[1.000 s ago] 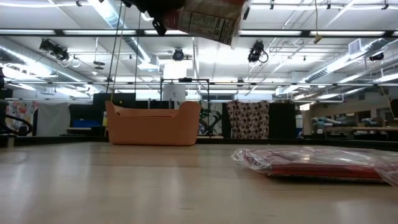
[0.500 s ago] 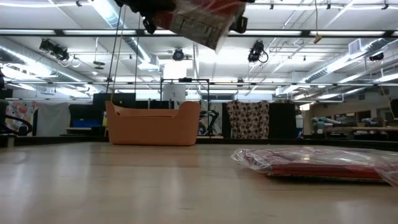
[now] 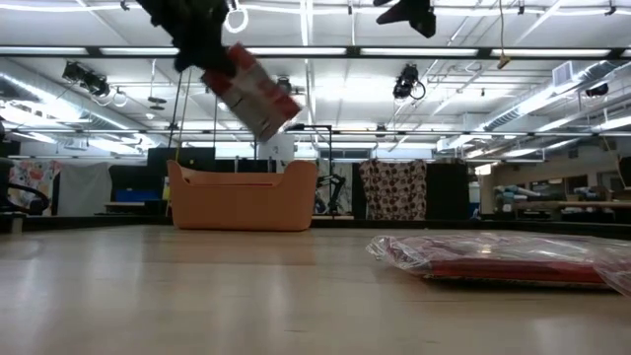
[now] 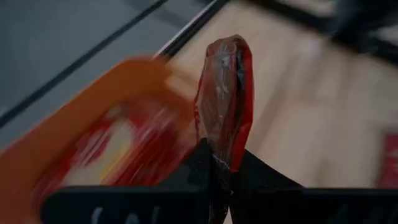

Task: Sort popcorn bags into baskets
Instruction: Put the red popcorn bag into the orange bin

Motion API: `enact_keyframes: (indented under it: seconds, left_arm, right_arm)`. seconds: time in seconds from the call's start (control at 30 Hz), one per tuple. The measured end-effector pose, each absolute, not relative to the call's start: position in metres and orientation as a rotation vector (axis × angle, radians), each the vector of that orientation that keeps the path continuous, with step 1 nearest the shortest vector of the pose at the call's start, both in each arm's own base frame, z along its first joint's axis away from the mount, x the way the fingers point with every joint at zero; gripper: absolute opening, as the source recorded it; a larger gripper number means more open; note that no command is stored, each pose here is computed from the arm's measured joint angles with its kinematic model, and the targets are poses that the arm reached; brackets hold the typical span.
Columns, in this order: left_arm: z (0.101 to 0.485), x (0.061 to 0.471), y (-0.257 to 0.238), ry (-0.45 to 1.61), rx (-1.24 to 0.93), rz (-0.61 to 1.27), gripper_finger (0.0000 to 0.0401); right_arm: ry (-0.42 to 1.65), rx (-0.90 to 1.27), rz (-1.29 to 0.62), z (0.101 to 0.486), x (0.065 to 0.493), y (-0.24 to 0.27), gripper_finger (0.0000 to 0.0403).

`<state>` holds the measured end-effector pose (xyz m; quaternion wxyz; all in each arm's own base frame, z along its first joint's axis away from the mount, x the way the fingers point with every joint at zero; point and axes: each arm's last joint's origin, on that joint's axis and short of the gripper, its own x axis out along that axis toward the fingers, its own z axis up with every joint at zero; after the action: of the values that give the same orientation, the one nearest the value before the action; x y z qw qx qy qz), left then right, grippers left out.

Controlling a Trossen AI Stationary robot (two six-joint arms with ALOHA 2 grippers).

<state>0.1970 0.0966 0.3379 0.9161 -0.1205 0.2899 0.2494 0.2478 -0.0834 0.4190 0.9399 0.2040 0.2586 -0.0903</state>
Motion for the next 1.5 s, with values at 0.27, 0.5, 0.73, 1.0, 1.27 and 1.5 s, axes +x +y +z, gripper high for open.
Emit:
enact_keyframes:
  seconds: [0.27,0.5,0.73,1.0,1.27,1.5]
  left_arm:
    - [0.349,0.196,0.113,0.807,-0.329,0.737,0.0033]
    - [0.353,0.210,0.132,1.022,-0.400,0.808,0.0033]
    - [0.335,0.220,0.162,1.124,-0.435,0.908,0.0033]
    - [0.340,0.223,0.180,1.133,-0.487,1.034,0.0033]
    - [0.326,0.237,0.197,1.125,-0.486,1.109,0.0033]
    - [0.293,0.261,0.205,1.176,-0.557,1.180,0.0038]
  right_arm:
    - [0.596,0.387,-0.210,0.409,0.253,-0.086,0.0154]
    - [0.624,0.380,-0.177,0.402,0.261,-0.088,0.0154]
    - [0.629,0.347,-0.139,0.402,0.264,-0.081,0.0154]
    - [0.636,0.320,-0.098,0.402,0.266,-0.072,0.0154]
    - [0.641,0.279,-0.061,0.402,0.268,-0.065,0.0154]
    - [0.642,0.271,-0.049,0.402,0.269,-0.062,0.0154]
